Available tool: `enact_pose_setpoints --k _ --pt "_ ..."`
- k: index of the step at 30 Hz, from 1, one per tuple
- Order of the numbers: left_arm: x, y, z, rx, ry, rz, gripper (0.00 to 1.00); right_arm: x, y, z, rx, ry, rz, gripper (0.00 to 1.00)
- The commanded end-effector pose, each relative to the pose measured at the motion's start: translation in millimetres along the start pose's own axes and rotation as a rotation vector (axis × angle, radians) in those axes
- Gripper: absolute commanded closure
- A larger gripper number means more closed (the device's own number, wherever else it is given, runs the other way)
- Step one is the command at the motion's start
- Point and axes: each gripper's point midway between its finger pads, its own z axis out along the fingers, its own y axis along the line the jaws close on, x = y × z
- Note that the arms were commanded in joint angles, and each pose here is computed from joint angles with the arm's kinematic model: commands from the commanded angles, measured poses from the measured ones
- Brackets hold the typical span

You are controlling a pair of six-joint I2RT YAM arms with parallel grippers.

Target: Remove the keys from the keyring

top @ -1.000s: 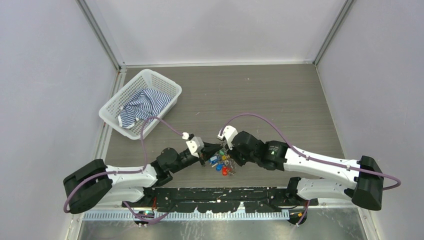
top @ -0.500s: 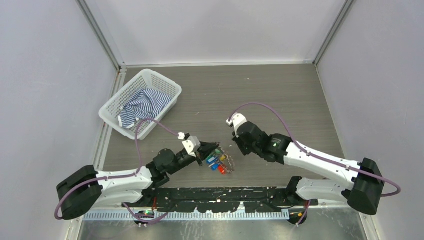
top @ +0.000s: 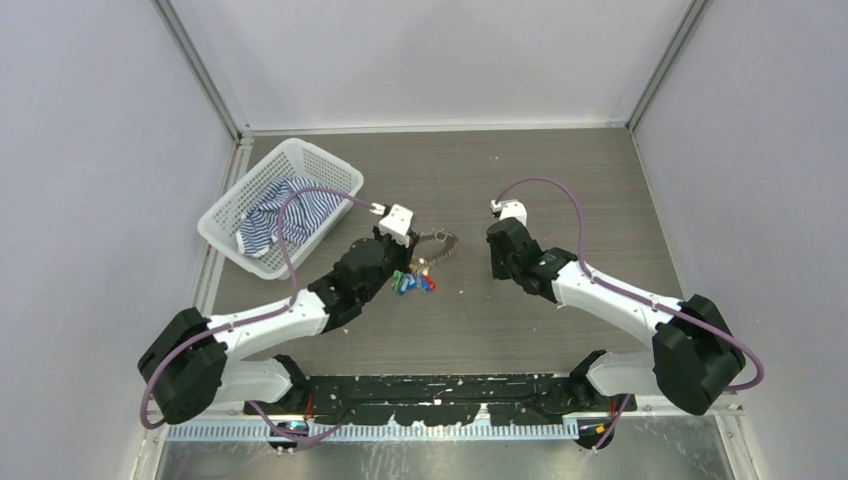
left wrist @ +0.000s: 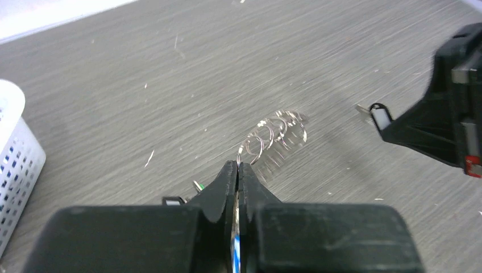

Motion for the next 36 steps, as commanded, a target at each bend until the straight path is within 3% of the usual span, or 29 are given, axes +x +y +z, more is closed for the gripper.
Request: enact_pose_setpoints --k 1,4,7,10,11,12,21,36 --pt "3.2 13.9 15.0 -0.083 0.059 -0.031 0.96 -12.8 -0.2 10.0 0.043 -0.058 0.131 0.98" --pt "9.8 14.5 21.2 -0.092 0.101 -0.061 0.67 -11.1 0.2 12.5 0.049 -0.048 0.146 0.86" --pt "8.9 12.0 23.1 -0.082 0.125 -0.061 0.54 -14.2 -1.5 10.0 0.054 -0.061 0.149 0.76" --pt "0.9 13.1 20.3 -0.090 0.143 -0.076 0.14 -24.3 -8.2 1.8 0.079 -0.098 0.157 0.57" --pt "-2.3 13.7 18.5 -0.093 0.151 -0.082 0.04 -28.3 -10.8 -2.0 0.089 -0.110 0.161 0.50" --pt "-5.6 13.6 16.0 -0.094 0.158 -0.092 0.01 -32.6 -12.8 -5.9 0.095 -0.125 0.163 0.45" --pt "-42.8 6.2 -15.5 -0.037 0.185 -0.163 0.00 -81.6 -19.9 -47.3 0.092 -0.251 0.200 0.01" --pt "-61.0 13.0 -36.6 -0.080 0.292 -0.145 0.00 -137.6 -19.4 -89.0 0.035 -0.438 0.308 0.00"
